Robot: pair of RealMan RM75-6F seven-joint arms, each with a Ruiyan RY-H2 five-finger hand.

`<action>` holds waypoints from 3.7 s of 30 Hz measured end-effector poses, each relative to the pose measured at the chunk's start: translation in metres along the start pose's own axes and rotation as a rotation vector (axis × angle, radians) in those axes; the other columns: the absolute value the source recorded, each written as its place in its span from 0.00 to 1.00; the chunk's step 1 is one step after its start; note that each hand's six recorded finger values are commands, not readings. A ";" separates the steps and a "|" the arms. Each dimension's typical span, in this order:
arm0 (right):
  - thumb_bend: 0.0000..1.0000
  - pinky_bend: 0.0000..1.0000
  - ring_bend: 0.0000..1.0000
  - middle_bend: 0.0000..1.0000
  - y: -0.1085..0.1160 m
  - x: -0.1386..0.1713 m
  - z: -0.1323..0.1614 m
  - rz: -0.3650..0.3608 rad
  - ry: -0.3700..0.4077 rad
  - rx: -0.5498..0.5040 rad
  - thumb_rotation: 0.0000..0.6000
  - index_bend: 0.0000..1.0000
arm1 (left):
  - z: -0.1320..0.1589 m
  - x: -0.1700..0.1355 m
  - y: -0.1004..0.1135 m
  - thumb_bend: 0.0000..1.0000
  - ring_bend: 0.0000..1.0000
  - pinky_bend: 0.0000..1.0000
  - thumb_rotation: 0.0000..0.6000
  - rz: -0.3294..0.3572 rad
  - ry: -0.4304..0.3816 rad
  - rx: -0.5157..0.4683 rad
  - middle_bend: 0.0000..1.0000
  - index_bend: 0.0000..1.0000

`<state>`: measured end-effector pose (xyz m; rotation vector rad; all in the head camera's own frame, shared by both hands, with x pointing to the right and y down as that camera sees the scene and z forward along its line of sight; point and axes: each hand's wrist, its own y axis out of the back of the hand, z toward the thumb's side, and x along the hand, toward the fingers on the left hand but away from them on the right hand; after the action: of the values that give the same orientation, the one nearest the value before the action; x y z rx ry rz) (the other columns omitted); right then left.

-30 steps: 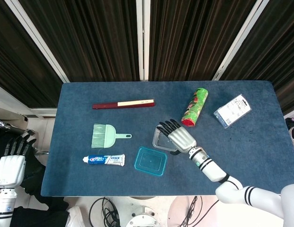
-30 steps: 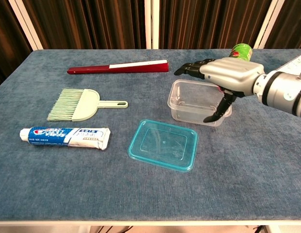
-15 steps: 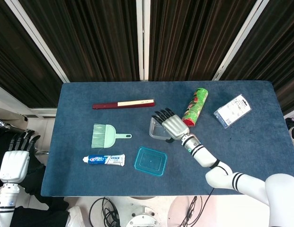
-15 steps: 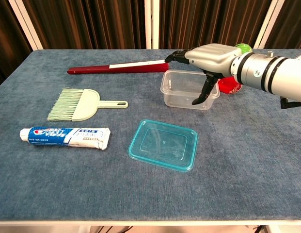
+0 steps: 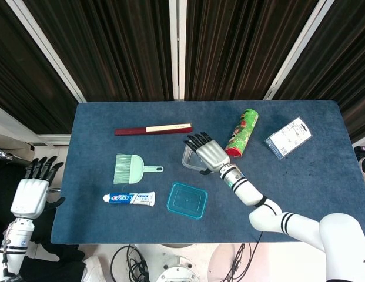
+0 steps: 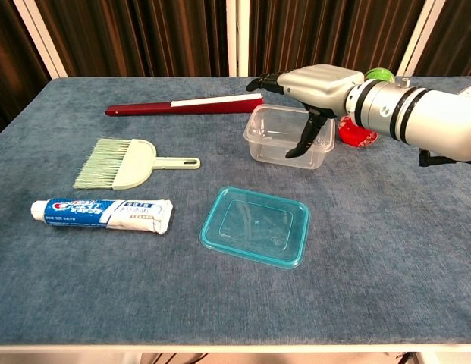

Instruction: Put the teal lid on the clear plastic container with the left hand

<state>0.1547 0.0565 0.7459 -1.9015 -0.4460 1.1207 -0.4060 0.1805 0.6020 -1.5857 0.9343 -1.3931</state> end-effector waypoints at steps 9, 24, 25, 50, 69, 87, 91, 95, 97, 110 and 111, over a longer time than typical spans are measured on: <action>0.02 0.00 0.00 0.00 0.020 0.068 -0.034 -0.096 -0.034 0.027 1.00 0.00 | 0.080 0.014 0.000 0.04 0.00 0.00 1.00 -0.051 -0.261 -0.054 0.09 0.18; 0.02 0.00 0.00 0.00 0.076 0.257 -0.143 -0.335 -0.424 0.025 1.00 0.00 | 0.227 0.042 -0.020 0.04 0.03 0.02 1.00 -0.240 -0.658 0.072 0.13 0.10; 0.02 0.00 0.00 0.00 0.075 0.261 -0.144 -0.338 -0.433 0.017 1.00 0.00 | 0.236 0.047 -0.025 0.03 0.02 0.01 1.00 -0.265 -0.661 0.082 0.10 0.08; 0.02 0.00 0.00 0.00 0.055 0.281 -0.157 -0.366 -0.468 -0.054 1.00 0.00 | 0.359 0.089 -0.095 0.00 0.00 0.01 1.00 -0.562 -0.491 0.305 0.00 0.01; 0.02 0.00 0.00 0.00 0.046 0.287 -0.165 -0.366 -0.474 -0.091 1.00 0.00 | 0.367 0.095 -0.106 0.00 0.00 0.02 1.00 -0.618 -0.406 0.358 0.00 0.02; 0.02 0.00 0.00 0.00 0.043 0.287 -0.165 -0.362 -0.475 -0.099 1.00 0.00 | 0.375 0.096 -0.111 0.08 0.16 0.25 1.00 -0.608 -0.423 0.342 0.24 0.29; 0.02 0.00 0.00 0.00 0.043 0.286 -0.164 -0.362 -0.474 -0.099 1.00 0.00 | 0.373 0.098 -0.106 0.11 0.25 0.34 1.00 -0.579 -0.443 0.329 0.32 0.35; 0.02 0.00 0.00 0.00 0.044 0.284 -0.162 -0.367 -0.467 -0.097 1.00 0.00 | 0.366 0.099 -0.096 0.11 0.25 0.34 1.00 -0.548 -0.459 0.313 0.32 0.35; 0.02 0.00 0.00 0.00 0.045 0.284 -0.161 -0.367 -0.462 -0.098 1.00 0.00 | 0.359 0.100 -0.089 0.11 0.25 0.34 1.00 -0.529 -0.457 0.300 0.32 0.35; 0.02 0.00 0.00 0.00 0.053 0.287 -0.155 -0.380 -0.450 -0.080 1.00 0.00 | 0.326 0.144 -0.036 0.10 0.25 0.30 1.00 -0.419 -0.392 0.199 0.31 0.34; 0.02 0.00 0.00 0.00 0.053 0.288 -0.155 -0.381 -0.454 -0.078 1.00 0.00 | 0.327 0.149 -0.034 0.10 0.24 0.29 1.00 -0.413 -0.395 0.201 0.31 0.33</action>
<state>0.4315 0.1396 0.5843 -1.5266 -1.0684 1.2801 -0.0628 0.0910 0.6712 -1.8704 0.2317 -1.3196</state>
